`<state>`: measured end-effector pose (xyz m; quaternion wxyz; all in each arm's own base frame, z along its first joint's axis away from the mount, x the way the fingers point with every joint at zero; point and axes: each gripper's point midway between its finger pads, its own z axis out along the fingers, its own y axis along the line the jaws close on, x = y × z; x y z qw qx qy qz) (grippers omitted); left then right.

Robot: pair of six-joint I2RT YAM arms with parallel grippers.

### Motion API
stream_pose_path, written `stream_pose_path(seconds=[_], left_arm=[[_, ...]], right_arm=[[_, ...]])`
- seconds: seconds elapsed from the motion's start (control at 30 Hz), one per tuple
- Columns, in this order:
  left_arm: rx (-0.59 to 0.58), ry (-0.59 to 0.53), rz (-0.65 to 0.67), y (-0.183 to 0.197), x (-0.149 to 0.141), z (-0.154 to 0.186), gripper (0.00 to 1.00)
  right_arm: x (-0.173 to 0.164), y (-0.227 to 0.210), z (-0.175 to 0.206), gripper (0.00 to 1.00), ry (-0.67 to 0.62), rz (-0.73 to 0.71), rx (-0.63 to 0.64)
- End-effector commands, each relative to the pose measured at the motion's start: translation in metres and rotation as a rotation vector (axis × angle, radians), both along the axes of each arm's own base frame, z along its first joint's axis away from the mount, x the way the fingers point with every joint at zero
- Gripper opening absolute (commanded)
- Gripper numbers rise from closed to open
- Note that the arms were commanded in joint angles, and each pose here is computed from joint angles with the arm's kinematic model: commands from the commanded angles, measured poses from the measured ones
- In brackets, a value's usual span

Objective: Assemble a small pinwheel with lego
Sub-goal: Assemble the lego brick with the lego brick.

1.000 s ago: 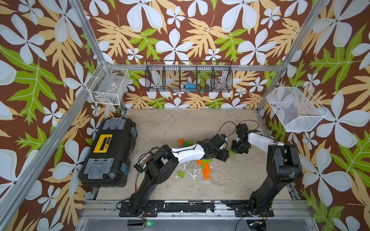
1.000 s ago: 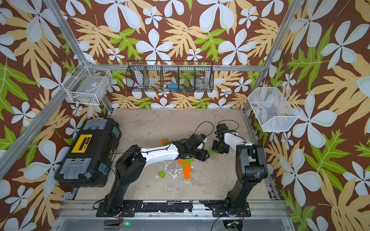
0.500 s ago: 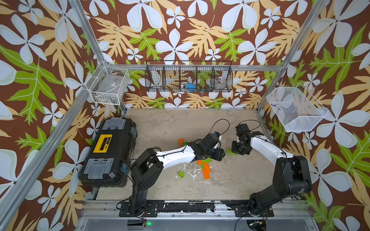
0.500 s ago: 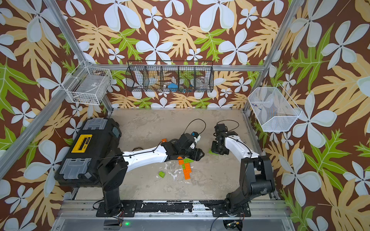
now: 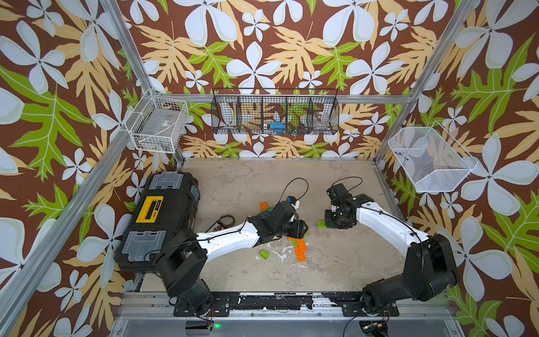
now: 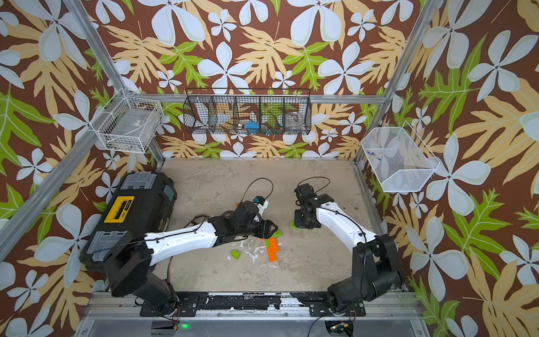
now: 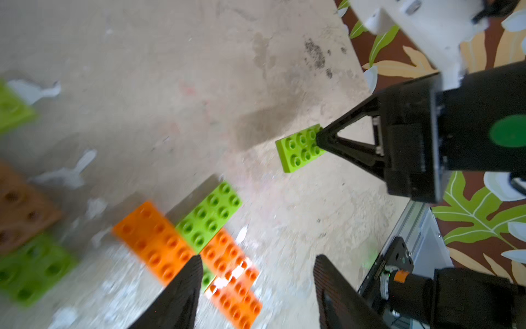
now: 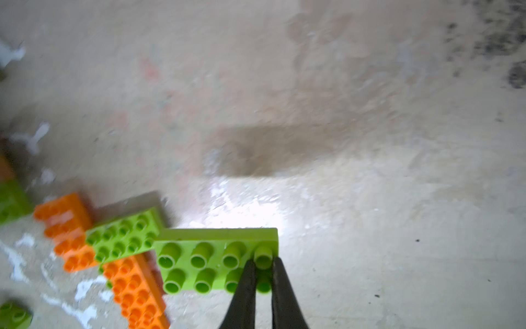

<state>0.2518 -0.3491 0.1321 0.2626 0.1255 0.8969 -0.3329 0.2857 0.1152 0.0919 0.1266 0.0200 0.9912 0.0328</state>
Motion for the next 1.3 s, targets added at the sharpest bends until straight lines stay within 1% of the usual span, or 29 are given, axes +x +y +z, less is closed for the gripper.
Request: stream_pose_path(seconds=[0.0,0.17,0.3,0.37,0.5,0.77,1.0,1.27], left_arm=[[-0.074,0.017,0.108,0.031,-0.002,0.004,0.65],[-0.095,0.037,0.229,0.09,-0.017,-0.004,0.66],[-0.129,0.064,0.293,0.12,-0.023,-0.013,0.67],[-0.141,0.082,0.314,0.129,-0.023,-0.018,0.67],[-0.152,0.09,0.326,0.134,-0.024,-0.02,0.68],[-0.153,0.101,0.314,0.129,-0.022,-0.023,0.68],[-0.151,0.104,0.305,0.127,-0.021,-0.024,0.68],[-0.158,0.105,0.302,0.126,-0.02,-0.022,0.68]], right_arm=[[-0.015,0.028,0.005,0.13,0.015,0.035,0.009],[-0.034,0.084,0.004,0.13,0.022,0.17,0.026],[-0.042,0.116,-0.005,0.12,0.037,0.257,0.023],[-0.045,0.128,-0.01,0.12,0.044,0.292,0.016],[-0.05,0.141,-0.019,0.11,0.062,0.331,0.005],[-0.055,0.15,-0.031,0.11,0.085,0.348,-0.009],[-0.053,0.143,-0.039,0.1,0.089,0.325,-0.059],[-0.051,0.141,-0.043,0.09,0.089,0.31,-0.083]])
